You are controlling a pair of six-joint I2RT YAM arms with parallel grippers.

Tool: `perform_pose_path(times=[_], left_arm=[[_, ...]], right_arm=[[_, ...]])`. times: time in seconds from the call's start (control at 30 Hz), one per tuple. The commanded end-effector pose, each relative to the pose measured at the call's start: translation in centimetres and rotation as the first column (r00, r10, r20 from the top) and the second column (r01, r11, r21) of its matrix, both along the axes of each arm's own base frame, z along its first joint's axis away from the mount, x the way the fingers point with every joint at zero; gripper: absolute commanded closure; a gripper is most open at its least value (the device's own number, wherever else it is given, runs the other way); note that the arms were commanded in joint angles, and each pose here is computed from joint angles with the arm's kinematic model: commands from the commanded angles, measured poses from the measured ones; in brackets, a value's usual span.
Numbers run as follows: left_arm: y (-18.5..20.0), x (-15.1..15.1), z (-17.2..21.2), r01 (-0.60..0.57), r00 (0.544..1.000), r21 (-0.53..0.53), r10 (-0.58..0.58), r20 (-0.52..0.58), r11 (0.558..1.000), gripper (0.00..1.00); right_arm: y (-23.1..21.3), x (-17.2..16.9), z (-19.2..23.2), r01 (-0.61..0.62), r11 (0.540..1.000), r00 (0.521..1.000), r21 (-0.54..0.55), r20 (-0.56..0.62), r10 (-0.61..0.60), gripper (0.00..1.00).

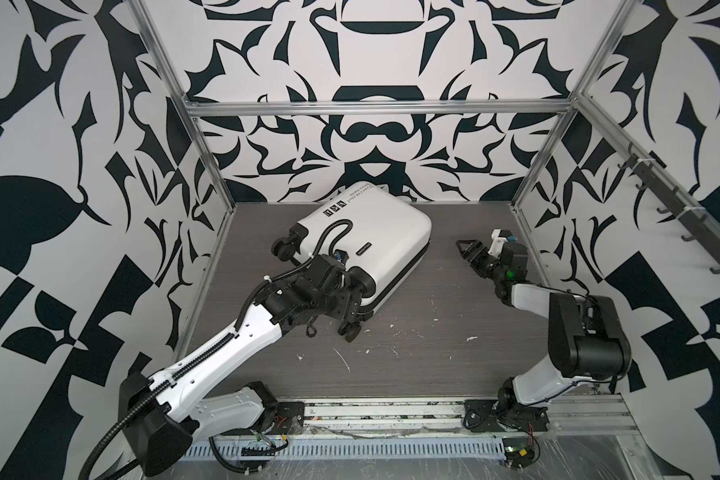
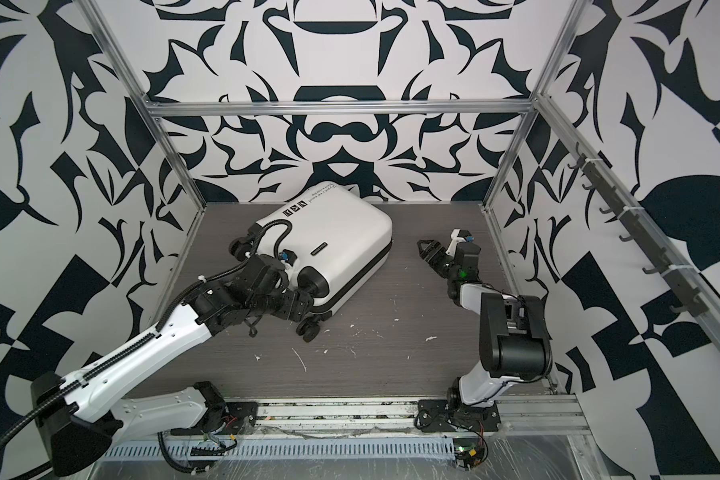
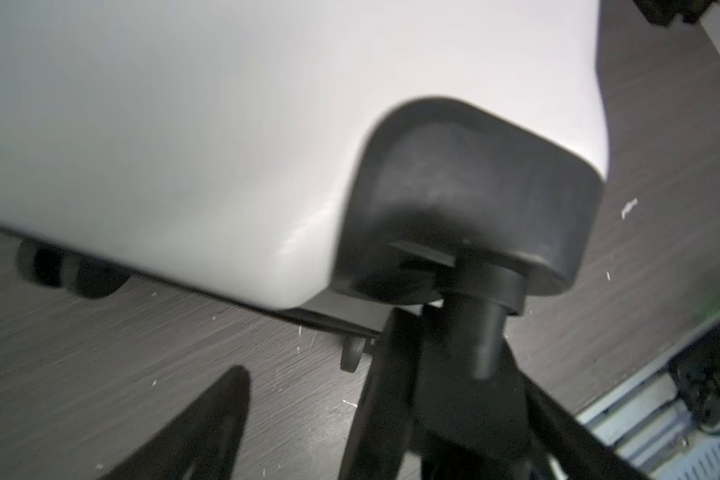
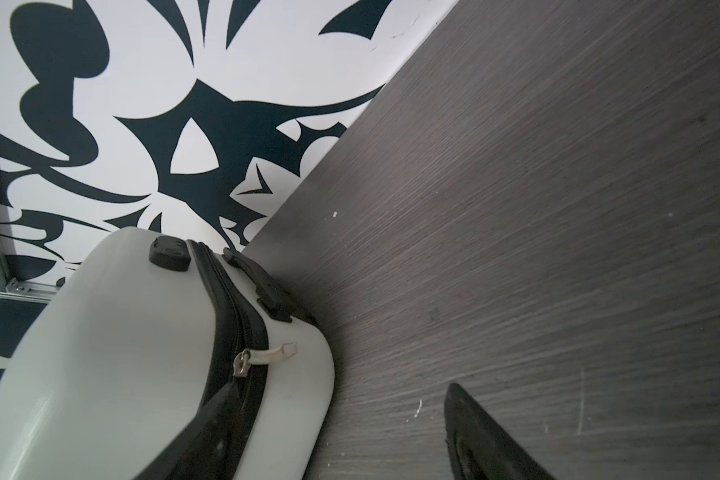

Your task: Pack the luggage

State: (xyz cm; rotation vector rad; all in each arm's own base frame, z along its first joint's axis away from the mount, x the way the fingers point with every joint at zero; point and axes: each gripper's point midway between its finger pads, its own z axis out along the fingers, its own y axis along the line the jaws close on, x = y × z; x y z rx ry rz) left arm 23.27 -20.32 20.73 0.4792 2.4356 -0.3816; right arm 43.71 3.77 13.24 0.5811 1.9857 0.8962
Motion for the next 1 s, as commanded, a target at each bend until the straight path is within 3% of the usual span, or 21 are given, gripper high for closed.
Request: perform_pose_path(times=[0.0,0.07,0.2,0.3,0.43,0.6,0.67,0.77,0.97], left_arm=[[2.5,1.8,4.1,-0.139,0.985,-0.064,0.145,0.091,0.988,0.0],[3.3,2.9,5.3,-0.162,0.979,-0.104,0.173,0.103,0.981,0.0],[5.3,6.8,8.2,-0.214,0.965,-0.222,0.241,0.1,0.951,0.02],[7.1,11.0,9.6,-0.264,0.953,-0.284,0.294,0.07,0.922,0.02],[8.9,17.4,10.0,-0.316,0.936,-0.268,0.345,0.068,0.91,0.03],[9.8,25.4,9.1,-0.344,0.924,-0.238,0.372,0.087,0.908,0.06],[8.9,28.3,7.8,-0.336,0.936,-0.234,0.352,0.027,0.912,0.1],[7.9,31.2,5.2,-0.359,0.933,-0.233,0.353,-0.068,0.904,0.14],[5.7,33.7,3.0,-0.325,0.945,-0.279,0.304,-0.117,0.904,0.19]], right_arm=[[0.7,0.2,3.3,-0.051,0.998,0.998,-0.027,0.033,0.052,0.24],[1.1,0.2,4.0,-0.086,0.996,0.996,-0.026,-0.006,0.086,0.29],[3.2,-1.0,3.5,-0.204,0.979,0.971,-0.011,-0.132,0.201,0.5],[4.3,-2.5,3.2,-0.235,0.97,0.957,-0.066,-0.189,0.219,0.47],[5.2,-5.1,2.7,-0.267,0.946,0.945,-0.183,-0.245,0.219,0.38],[6.7,-8.4,1.8,-0.321,0.924,0.928,-0.209,-0.264,0.263,0.33],[7.1,-9.8,1.7,-0.33,0.922,0.927,-0.203,-0.257,0.275,0.32],[7.8,-11.6,1.6,-0.336,0.924,0.927,-0.181,-0.236,0.291,0.33],[8.1,-14.8,0.4,-0.357,0.918,0.917,-0.171,-0.251,0.309,0.34]])
